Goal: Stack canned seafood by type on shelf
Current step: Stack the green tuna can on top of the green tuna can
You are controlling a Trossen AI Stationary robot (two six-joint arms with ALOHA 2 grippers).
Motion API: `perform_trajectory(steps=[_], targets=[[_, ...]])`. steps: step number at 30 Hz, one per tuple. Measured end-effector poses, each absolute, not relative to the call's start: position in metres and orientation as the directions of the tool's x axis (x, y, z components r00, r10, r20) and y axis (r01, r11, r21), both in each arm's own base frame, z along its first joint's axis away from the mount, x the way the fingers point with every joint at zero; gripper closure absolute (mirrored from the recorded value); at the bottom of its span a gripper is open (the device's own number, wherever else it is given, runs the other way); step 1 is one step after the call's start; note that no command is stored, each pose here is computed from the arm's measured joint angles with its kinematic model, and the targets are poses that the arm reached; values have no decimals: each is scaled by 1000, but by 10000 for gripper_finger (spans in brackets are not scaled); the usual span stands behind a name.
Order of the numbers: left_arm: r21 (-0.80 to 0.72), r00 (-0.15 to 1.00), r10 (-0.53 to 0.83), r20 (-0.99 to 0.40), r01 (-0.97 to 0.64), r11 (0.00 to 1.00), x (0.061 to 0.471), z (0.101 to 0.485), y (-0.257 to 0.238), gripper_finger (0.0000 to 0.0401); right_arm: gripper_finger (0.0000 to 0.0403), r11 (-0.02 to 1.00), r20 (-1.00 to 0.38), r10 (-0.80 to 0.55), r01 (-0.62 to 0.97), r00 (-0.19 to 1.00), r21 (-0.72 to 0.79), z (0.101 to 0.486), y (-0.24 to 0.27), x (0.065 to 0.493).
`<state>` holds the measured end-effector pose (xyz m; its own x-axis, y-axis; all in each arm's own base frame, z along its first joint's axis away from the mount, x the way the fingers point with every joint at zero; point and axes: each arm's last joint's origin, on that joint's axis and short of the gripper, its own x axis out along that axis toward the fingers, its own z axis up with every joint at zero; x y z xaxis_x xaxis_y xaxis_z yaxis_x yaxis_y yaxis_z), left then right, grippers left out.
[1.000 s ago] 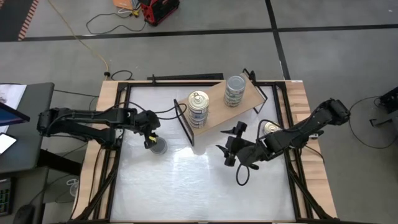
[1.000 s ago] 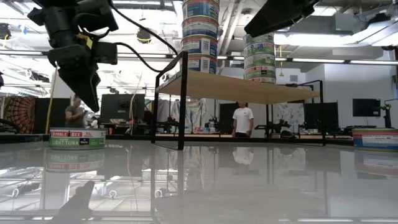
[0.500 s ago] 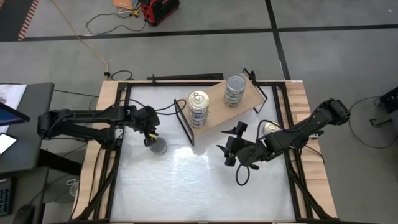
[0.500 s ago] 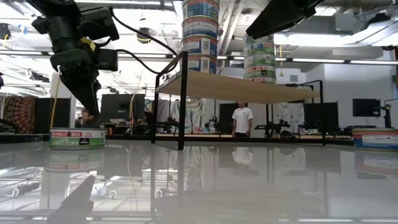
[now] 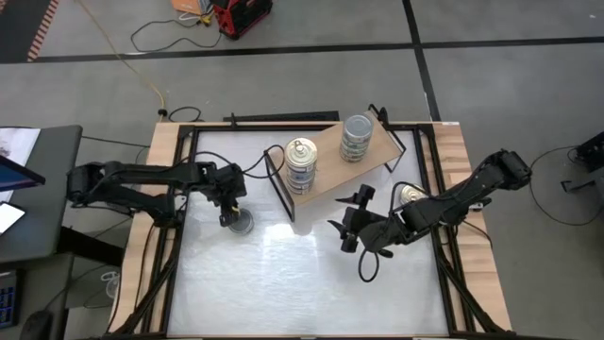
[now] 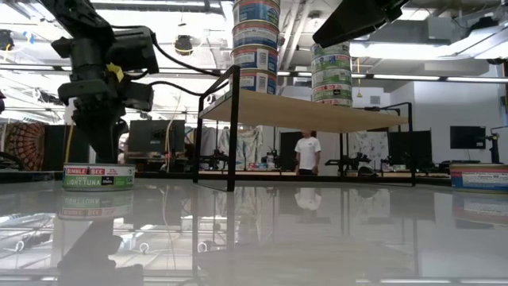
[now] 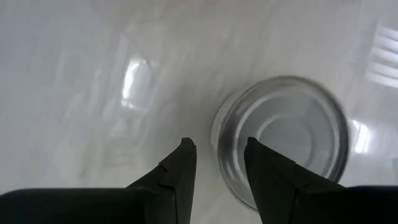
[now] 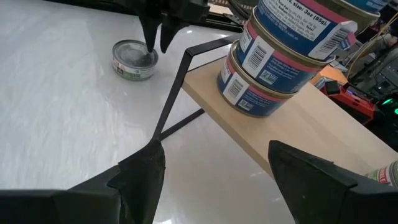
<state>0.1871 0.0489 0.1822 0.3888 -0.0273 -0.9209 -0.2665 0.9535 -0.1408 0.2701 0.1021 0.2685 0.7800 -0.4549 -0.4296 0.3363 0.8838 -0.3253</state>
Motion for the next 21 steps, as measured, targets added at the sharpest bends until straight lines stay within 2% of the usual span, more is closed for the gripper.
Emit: perform_trajectory(steps=[2, 8, 15, 21], targets=[[-119, 413, -2, -911, -258, 959, 186, 189, 47, 273, 87, 884, -430, -455, 336, 780, -326, 268, 102, 270], [81, 480, 186, -857, -231, 970, 176, 212, 34, 273, 87, 884, -431, -456, 337, 779, -325, 268, 102, 270], [195, 549, 192, -813, -55, 979, 172, 222, 0, 273, 87, 885, -432, -456, 343, 779, -316, 268, 102, 270], [227, 571, 150, -807, 67, 972, 171, 222, -21, 273, 87, 886, -431, -455, 348, 779, -307, 268, 102, 270]])
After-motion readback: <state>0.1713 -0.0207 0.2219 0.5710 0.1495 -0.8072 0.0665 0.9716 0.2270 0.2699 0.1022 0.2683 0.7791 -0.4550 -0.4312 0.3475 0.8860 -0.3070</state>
